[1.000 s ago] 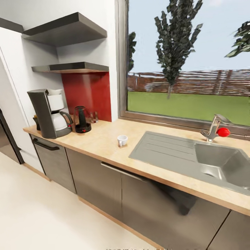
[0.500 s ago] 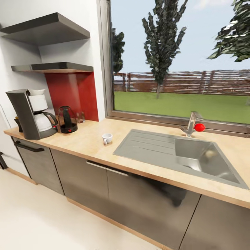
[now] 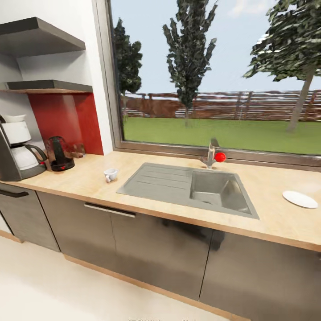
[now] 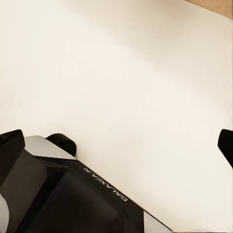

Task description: Set up a coffee station on the kitchen countertop: keep the coffee maker on the countertop, move the bottle of coffee from the kitchen shelf to the counter next to the coffee maker, place a paper coffee filter on top of the coffee maker, put the saucer next to the coffee maker with the coffee cup on the saucer, and place the electric kettle next to the coffee maker.

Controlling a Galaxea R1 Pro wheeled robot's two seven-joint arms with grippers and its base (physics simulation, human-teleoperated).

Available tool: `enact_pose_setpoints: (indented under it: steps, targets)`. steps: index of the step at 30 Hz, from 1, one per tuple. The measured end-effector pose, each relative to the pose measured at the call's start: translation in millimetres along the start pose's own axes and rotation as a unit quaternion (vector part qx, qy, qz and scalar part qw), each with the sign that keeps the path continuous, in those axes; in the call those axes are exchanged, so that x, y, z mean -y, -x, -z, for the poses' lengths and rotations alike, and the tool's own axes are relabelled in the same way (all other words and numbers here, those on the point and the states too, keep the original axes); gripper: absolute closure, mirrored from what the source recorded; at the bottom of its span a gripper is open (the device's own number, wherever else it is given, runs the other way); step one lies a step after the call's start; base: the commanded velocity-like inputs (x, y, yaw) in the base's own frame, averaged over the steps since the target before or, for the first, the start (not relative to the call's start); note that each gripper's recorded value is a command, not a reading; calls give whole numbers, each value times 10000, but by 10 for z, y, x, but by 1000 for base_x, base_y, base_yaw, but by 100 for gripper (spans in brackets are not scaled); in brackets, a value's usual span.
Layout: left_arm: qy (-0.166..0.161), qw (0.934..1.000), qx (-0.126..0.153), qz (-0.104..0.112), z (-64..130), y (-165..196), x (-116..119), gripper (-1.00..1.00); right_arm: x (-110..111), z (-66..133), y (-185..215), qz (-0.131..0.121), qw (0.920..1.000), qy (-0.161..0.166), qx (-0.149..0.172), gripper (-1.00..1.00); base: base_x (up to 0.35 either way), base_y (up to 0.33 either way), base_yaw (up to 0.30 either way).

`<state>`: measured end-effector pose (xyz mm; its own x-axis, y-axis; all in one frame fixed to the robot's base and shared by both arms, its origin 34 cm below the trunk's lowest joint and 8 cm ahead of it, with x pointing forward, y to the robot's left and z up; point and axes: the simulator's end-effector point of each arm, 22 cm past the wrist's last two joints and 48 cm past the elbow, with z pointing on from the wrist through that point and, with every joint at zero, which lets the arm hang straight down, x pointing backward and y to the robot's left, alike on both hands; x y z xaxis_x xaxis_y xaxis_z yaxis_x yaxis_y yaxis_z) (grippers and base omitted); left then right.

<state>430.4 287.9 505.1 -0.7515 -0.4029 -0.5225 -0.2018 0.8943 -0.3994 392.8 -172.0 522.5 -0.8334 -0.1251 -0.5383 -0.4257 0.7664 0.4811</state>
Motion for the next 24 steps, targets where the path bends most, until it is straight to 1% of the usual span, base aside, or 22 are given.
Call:
enact_pose_setpoints:
  steps: [9,19,24]
  targets:
    - [-1,10000,-2,-4,1,-1,1,-100,1,0,0,-1,10000,-2,1,-100,-86,-290,-282]
    - [0,10000,-3,-2,-1,-5,6,-100,3,1,1,2,10000,-9,3,-100,-18,-299,-280]
    - [0,10000,-3,-1,-1,-6,7,-100,5,1,2,4,10000,-12,4,-100,-1,-301,-148]
